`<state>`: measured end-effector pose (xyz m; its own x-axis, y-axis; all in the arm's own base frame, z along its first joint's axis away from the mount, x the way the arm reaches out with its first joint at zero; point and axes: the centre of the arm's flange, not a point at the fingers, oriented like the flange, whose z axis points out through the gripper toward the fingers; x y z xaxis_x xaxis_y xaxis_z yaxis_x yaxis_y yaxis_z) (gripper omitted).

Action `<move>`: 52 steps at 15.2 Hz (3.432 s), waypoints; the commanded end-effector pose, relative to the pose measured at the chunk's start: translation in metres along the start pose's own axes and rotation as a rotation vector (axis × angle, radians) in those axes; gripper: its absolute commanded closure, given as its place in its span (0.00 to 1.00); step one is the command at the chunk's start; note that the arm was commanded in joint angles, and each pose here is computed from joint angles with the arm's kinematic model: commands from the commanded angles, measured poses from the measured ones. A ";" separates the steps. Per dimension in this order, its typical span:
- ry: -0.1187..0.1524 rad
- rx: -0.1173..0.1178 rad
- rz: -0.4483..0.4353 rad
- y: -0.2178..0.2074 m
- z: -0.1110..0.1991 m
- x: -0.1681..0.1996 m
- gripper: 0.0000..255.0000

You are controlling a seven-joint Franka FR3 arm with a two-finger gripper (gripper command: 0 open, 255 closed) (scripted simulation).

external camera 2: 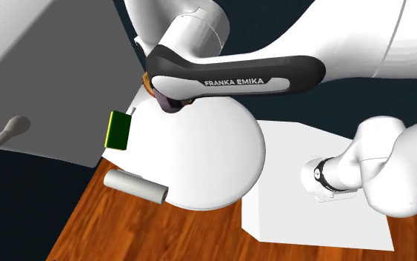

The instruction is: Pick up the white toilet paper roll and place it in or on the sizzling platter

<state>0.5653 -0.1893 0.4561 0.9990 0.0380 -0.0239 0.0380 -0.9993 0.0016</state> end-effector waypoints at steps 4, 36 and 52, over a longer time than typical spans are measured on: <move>0.000 0.000 0.000 0.037 -0.012 0.015 1.00; 0.000 0.000 0.000 0.134 0.061 0.056 1.00; 0.000 0.000 0.000 0.134 0.011 0.056 0.00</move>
<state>0.6262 -0.3209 0.4434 0.9990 0.0379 -0.0236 0.0379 -0.9993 0.0018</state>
